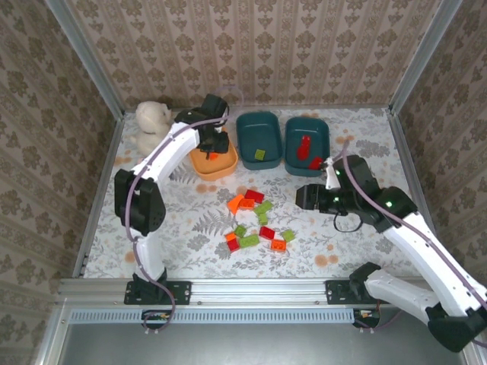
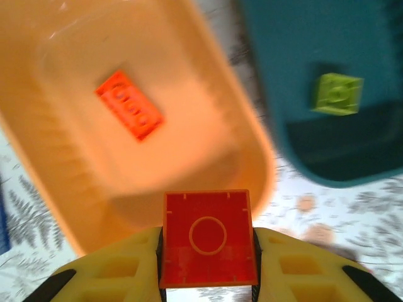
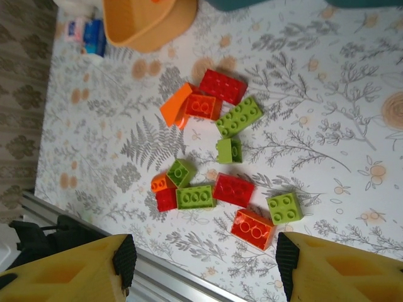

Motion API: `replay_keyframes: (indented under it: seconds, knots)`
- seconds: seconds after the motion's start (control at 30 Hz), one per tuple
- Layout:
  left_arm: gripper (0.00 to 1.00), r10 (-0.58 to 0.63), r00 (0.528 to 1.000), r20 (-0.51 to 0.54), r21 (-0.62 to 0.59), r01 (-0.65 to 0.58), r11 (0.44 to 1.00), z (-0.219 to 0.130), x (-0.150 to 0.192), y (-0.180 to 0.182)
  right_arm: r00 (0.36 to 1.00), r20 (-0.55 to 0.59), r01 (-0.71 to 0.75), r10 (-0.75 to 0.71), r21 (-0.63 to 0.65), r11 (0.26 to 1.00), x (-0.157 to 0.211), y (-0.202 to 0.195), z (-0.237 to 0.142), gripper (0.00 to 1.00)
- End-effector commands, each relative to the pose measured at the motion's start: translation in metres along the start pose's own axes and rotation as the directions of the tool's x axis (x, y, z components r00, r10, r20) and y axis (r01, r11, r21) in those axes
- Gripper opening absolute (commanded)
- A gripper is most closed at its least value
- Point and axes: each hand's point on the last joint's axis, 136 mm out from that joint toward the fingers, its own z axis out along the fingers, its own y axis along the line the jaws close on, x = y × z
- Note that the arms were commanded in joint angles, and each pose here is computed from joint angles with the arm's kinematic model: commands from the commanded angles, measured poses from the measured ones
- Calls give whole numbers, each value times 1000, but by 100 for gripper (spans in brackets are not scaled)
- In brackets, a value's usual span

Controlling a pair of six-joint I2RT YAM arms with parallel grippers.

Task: Sort the legos into containers by color

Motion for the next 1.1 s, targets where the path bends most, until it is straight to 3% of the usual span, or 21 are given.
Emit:
replay_keyframes:
  seconds: [0.0,0.23,0.6,0.87,1.07]
  knots:
    - [32,23,987,-158,-98,-39,994,30,26,22,999,-5,41,-42,-84,996,-12,22,4,64]
    - [32,5,975,-224,-184,-48,982,71,25,35,998,-37,38,-41,-89,995,-20,28,20,64]
    - [33,-44,951,-305,-228,-28,973,100,38,56,998,-58,22,-27,-76,997,-18,24,28,64]
    - [47,-50,947,-316,-211,-19,977,102,41,52,991,-128,32,-35,-25,999,-9,13,44,64]
    - [56,-47,957,-286,-204,-13,979,89,34,48,977,-189,116,-102,62,991,-3,7,54,63]
